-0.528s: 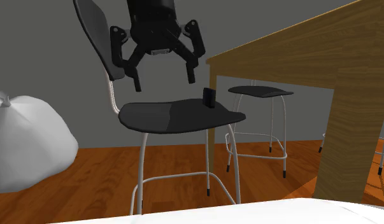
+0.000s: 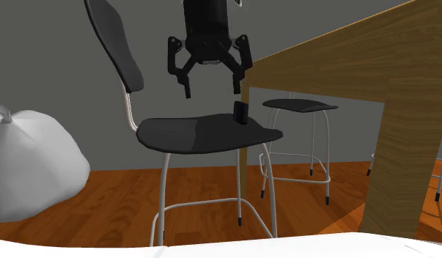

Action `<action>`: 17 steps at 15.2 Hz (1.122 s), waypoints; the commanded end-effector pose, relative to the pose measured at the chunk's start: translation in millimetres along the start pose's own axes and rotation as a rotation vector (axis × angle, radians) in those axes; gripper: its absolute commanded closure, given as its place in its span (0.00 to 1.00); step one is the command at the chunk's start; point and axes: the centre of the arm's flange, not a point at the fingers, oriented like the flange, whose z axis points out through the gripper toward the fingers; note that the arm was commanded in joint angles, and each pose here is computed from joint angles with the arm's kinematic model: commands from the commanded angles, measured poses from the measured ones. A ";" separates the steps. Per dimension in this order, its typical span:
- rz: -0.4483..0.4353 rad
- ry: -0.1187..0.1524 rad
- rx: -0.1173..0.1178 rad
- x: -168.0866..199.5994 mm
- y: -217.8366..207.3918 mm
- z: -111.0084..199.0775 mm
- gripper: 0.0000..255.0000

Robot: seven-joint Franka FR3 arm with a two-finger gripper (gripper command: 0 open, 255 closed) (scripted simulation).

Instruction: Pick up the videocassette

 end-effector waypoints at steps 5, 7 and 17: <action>0.020 0.058 0.064 52.4 59.6 -1.9 0.00; 0.027 0.077 0.086 69.9 79.5 -2.6 0.00; 0.048 0.137 0.154 125.2 141.9 11.7 0.00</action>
